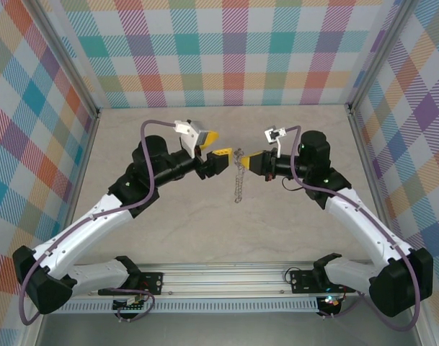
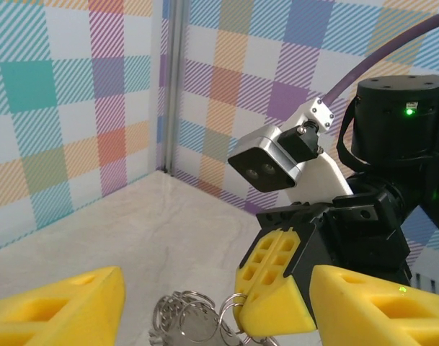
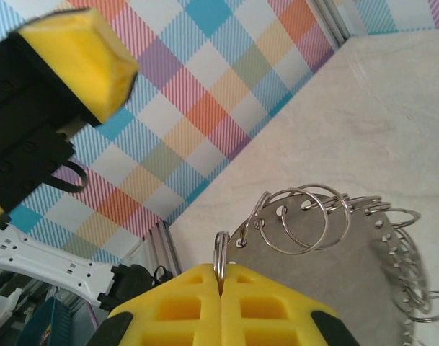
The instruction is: Put the keys on the keyring
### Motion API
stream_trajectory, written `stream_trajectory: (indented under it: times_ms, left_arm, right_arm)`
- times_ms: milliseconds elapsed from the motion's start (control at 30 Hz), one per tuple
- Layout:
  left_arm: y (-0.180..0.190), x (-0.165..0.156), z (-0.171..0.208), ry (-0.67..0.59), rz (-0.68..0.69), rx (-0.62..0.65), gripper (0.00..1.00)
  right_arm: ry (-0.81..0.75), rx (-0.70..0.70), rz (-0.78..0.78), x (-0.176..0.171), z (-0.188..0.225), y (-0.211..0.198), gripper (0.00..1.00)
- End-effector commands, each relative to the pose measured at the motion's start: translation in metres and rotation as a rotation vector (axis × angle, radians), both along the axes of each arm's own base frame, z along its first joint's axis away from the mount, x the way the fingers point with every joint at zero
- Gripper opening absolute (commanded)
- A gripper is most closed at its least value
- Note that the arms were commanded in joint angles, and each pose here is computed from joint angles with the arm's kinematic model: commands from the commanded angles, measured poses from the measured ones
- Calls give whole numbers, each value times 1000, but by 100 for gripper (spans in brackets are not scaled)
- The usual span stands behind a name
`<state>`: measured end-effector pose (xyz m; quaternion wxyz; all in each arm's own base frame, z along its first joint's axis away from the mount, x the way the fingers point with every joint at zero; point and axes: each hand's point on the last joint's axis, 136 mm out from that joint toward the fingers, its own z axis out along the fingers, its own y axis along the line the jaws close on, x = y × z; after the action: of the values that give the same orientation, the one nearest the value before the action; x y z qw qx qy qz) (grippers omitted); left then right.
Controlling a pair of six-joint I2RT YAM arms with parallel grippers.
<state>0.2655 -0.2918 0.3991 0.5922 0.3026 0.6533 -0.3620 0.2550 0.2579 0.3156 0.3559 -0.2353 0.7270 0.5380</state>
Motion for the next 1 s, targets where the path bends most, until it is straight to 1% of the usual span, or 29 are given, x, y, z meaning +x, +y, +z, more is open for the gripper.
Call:
stream_trajectory:
  times_ms: [0,133,233,433,567,667,867,967]
  left_arm:
    - [11,3,-4,-6,27,76,69]
    - [12,9,-7,-6,33,95,72]
    - [9,14,-12,41,29,95,73]
    - [0,32,-32,251,2,61,70]
    - [-10,39,-44,457,-40,-32,66]
    - [-15,40,-45,565,-53,-112,63]
    - [-11,39,-35,682,-35,-300,57]
    - [-14,38,-39,752,-46,-346,53]
  right_arm:
    - [-20,-42,-1,4,1,-2,0]
    - [25,-50,3,7,-2,-1,0]
    - [54,-47,1,9,-3,0,0]
    - [131,-37,-31,16,-6,0,0]
    - [194,-22,-50,20,-12,0,0]
    - [242,-2,-79,23,-18,-2,0]
    - [306,48,-141,28,-19,-8,0]
    - [338,76,-188,33,-18,-13,0]
